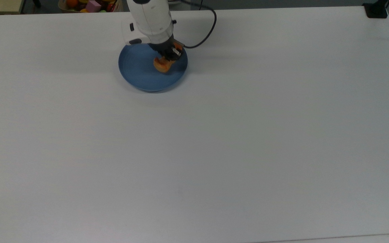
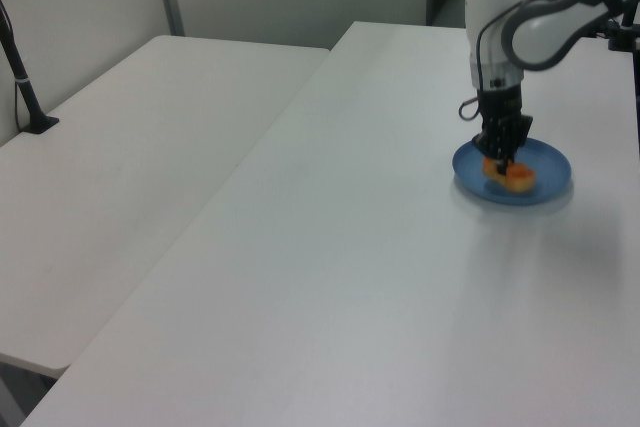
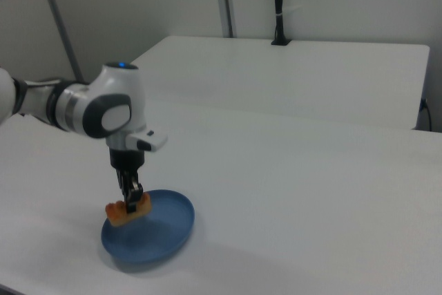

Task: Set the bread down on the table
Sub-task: 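Lift the bread roll off the plate and carry it beside the plate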

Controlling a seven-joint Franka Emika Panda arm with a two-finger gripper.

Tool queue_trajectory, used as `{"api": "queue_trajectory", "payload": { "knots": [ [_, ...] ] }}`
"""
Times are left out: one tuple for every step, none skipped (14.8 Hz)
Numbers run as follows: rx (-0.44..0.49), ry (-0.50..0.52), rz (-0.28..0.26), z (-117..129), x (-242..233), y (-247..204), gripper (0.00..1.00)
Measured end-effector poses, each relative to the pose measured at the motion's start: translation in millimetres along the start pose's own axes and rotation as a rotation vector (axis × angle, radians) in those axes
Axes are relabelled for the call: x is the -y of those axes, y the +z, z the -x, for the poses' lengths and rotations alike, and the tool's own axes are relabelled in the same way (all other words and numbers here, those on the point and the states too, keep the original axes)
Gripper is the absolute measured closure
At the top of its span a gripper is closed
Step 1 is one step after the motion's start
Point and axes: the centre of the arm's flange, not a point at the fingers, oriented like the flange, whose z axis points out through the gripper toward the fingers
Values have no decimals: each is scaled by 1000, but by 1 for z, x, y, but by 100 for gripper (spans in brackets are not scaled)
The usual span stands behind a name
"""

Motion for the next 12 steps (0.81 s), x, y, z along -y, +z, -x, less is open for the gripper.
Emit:
{"api": "queue_trajectory", "payload": {
  "knots": [
    [12,-24,7,2,-1,-19,88],
    [26,-51,13,5,-4,-41,89],
    [37,-81,15,5,-10,-64,90],
    [42,-115,13,5,-18,-90,90],
    [43,-145,7,3,-29,-111,90],
    [37,-184,-4,-2,-43,-134,90],
    [24,-222,-17,-8,-59,-152,90],
    [4,-264,-31,-16,-77,-169,90],
    [-32,-323,-50,-29,-108,-187,90],
    [-50,-363,-57,-36,-128,-195,90],
    [-66,-407,-63,-45,-153,-201,89],
    [-86,-444,-66,-54,-179,-204,89]
  ]
}}
